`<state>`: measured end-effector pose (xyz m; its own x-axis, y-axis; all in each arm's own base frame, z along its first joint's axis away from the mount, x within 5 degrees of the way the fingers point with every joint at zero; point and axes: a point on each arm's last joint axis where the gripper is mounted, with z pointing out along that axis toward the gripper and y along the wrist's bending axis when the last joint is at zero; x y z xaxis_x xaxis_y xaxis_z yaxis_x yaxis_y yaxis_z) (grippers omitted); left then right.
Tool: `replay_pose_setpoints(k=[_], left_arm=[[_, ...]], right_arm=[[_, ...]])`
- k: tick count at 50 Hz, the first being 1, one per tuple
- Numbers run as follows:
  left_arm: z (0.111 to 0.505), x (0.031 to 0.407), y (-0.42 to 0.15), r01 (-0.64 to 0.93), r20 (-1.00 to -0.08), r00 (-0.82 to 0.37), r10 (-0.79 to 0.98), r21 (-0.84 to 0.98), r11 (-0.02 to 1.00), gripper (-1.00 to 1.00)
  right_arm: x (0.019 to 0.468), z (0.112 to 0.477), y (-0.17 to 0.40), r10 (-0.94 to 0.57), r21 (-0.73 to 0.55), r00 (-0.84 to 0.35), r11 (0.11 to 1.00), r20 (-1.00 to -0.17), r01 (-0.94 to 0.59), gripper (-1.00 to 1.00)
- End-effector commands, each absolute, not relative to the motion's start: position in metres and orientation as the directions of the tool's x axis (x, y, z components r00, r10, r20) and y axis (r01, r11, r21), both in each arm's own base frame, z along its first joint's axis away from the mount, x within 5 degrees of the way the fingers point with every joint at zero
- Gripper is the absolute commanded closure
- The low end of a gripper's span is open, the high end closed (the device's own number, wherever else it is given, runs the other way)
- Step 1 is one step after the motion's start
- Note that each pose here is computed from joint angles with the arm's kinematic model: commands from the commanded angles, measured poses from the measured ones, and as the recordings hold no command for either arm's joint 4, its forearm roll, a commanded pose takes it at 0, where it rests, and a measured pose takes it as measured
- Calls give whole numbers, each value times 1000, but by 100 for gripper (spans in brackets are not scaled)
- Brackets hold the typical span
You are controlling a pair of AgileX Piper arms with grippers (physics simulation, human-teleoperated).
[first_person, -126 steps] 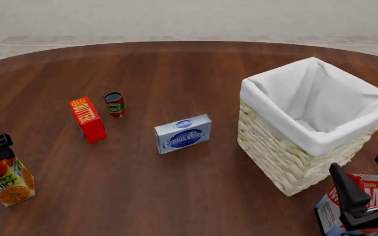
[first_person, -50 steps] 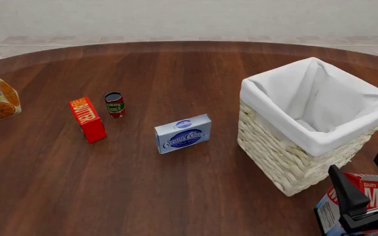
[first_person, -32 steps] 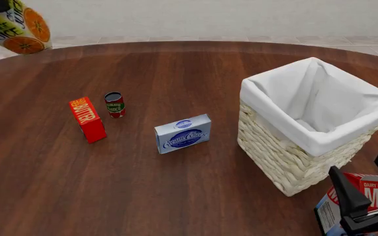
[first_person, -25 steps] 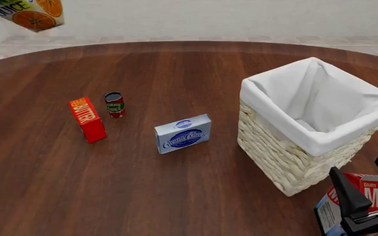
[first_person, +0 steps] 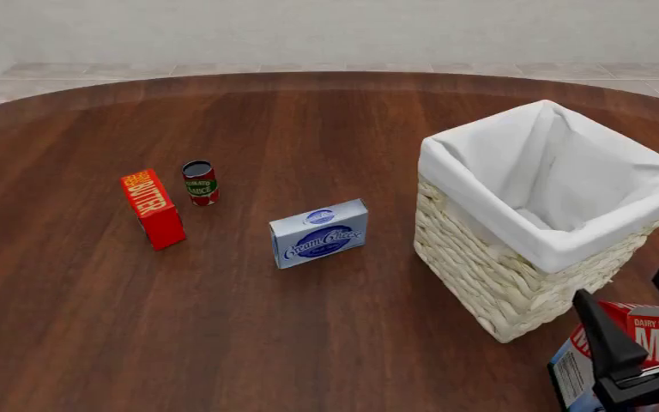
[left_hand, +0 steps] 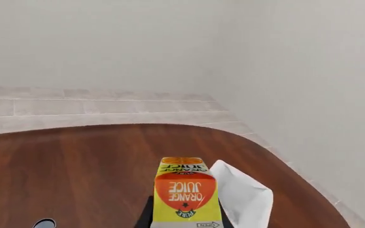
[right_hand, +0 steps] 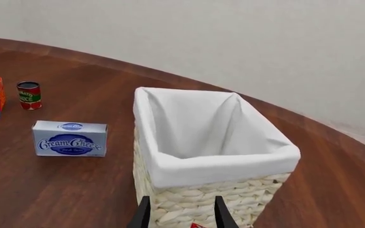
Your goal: Pick up the orange juice, and put it in the basket.
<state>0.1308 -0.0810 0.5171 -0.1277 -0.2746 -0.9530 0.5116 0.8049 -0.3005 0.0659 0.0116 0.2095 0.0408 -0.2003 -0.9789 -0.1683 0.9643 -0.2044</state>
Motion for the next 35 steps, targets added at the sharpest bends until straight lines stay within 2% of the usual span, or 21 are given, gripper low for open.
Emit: replay_pose_setpoints(k=[1, 14, 35], left_arm=[[518, 121, -103, 630, -953, -152, -261, -297, 717, 100], [509, 120, -123, 692, -952, -186, -242, -302, 656, 100], [505, 102, -169, 811, -934, -273, -232, -353, 467, 100]], right_arm=[[67, 210, 12, -200, -204, 44, 964, -979, -171, -100], [67, 210, 13, -205, -209, 42, 961, -978, -179, -100], [67, 209, 13, -215, -219, 41, 958, -976, -185, -100]])
